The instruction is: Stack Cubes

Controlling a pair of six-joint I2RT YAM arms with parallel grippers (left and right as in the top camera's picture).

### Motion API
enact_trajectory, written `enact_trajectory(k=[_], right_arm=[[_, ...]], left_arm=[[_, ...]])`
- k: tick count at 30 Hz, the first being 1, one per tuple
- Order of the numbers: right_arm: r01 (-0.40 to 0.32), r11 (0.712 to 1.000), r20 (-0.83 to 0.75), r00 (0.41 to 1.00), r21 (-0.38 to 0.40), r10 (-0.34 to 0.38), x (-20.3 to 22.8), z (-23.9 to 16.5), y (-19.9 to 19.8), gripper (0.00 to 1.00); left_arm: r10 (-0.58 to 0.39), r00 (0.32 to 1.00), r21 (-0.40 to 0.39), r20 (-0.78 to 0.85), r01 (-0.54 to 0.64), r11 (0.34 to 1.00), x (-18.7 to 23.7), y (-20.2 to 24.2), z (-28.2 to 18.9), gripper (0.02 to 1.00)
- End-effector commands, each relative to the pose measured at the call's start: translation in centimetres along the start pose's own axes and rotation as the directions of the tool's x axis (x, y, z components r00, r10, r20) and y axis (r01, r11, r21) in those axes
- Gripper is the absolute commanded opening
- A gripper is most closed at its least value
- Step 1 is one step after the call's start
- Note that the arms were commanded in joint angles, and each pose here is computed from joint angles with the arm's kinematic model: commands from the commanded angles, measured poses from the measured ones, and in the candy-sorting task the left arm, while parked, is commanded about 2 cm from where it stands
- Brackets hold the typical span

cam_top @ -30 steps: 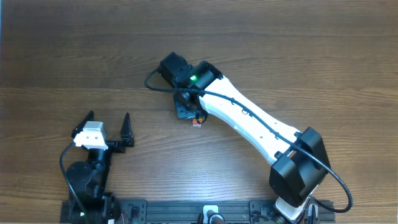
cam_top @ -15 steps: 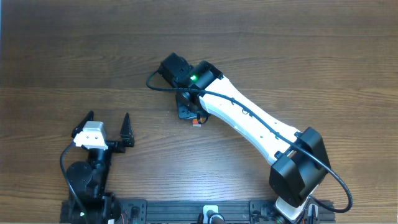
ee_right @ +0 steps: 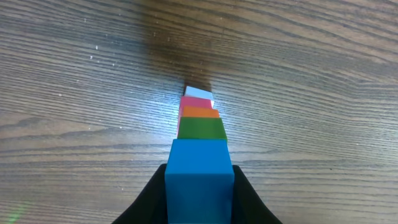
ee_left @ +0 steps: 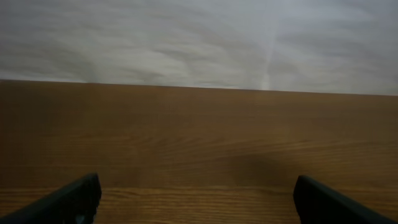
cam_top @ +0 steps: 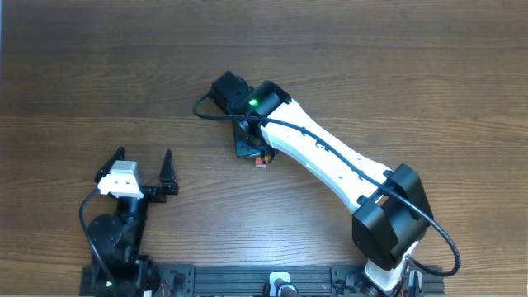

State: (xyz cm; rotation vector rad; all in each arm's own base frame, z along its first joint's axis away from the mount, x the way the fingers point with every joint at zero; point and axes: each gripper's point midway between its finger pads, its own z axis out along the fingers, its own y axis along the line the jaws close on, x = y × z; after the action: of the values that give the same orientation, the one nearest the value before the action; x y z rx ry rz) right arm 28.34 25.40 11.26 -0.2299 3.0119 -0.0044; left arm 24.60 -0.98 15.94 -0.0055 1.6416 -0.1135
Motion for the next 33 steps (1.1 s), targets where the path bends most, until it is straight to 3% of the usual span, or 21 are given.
enact_trajectory(k=[1, 33], right_arm=[[-0.023, 1.000, 0.021, 1.000, 0.010, 0.023, -0.9, 0.1, -0.2, 0.012], [-0.024, 0.999, -0.010, 1.000, 0.033, 0.025, -0.4, 1.3, -0.6, 0.012]], left_arm=[[0.010, 1.000, 0.008, 0.001, -0.010, 1.000, 0.1, -0.1, 0.0, 1.000], [0.010, 1.000, 0.008, 0.001, -0.010, 1.000, 0.1, -0.1, 0.0, 1.000]])
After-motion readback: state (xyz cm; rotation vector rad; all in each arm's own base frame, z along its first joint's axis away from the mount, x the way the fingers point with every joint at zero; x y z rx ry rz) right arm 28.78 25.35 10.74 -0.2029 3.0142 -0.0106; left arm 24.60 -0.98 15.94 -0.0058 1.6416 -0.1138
